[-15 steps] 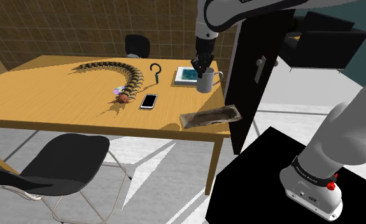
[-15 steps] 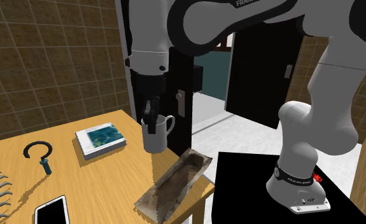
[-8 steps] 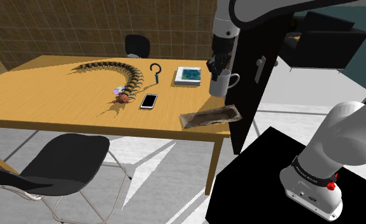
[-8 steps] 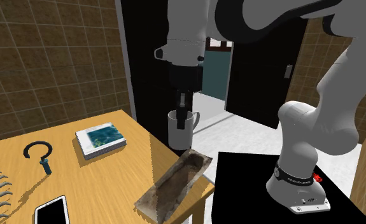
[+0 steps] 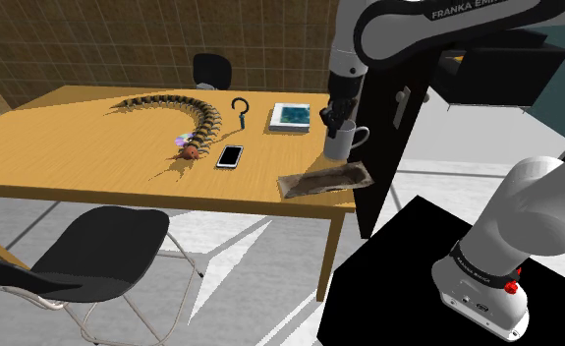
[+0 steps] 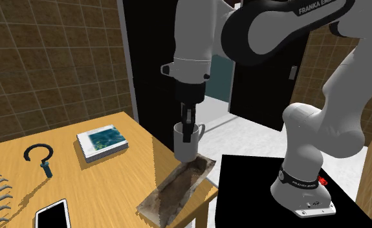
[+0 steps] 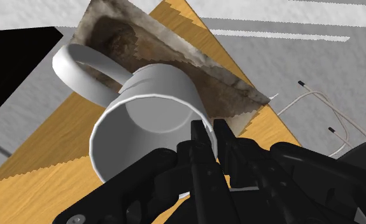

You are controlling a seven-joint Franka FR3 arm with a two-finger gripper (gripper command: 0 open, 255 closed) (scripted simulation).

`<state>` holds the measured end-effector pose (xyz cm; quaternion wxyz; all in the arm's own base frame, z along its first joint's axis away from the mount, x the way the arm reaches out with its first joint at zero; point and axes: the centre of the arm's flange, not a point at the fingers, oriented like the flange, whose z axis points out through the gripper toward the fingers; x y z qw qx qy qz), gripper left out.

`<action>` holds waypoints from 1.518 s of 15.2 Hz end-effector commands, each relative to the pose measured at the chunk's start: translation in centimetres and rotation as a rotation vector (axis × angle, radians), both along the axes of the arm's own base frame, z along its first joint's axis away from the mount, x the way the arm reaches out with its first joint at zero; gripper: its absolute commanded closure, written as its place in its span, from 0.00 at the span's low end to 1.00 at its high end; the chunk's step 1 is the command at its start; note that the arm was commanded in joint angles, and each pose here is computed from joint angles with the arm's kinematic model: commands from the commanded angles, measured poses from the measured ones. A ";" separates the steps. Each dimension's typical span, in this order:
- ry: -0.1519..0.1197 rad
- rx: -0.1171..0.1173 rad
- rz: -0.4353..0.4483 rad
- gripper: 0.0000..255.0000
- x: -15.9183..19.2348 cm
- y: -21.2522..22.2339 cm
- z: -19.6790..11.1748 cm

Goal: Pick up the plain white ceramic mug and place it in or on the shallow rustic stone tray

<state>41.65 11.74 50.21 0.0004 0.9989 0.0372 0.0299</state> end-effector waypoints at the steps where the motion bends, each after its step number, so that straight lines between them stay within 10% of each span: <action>1: -0.001 0.000 0.000 1.00 0.0 0.0 -1.0; 21: -0.001 0.000 0.000 1.00 0.0 0.0 -7.9; 22: -0.001 0.000 0.000 0.00 0.0 0.0 -7.9; 23: -0.001 0.000 0.000 0.00 0.0 0.0 -7.9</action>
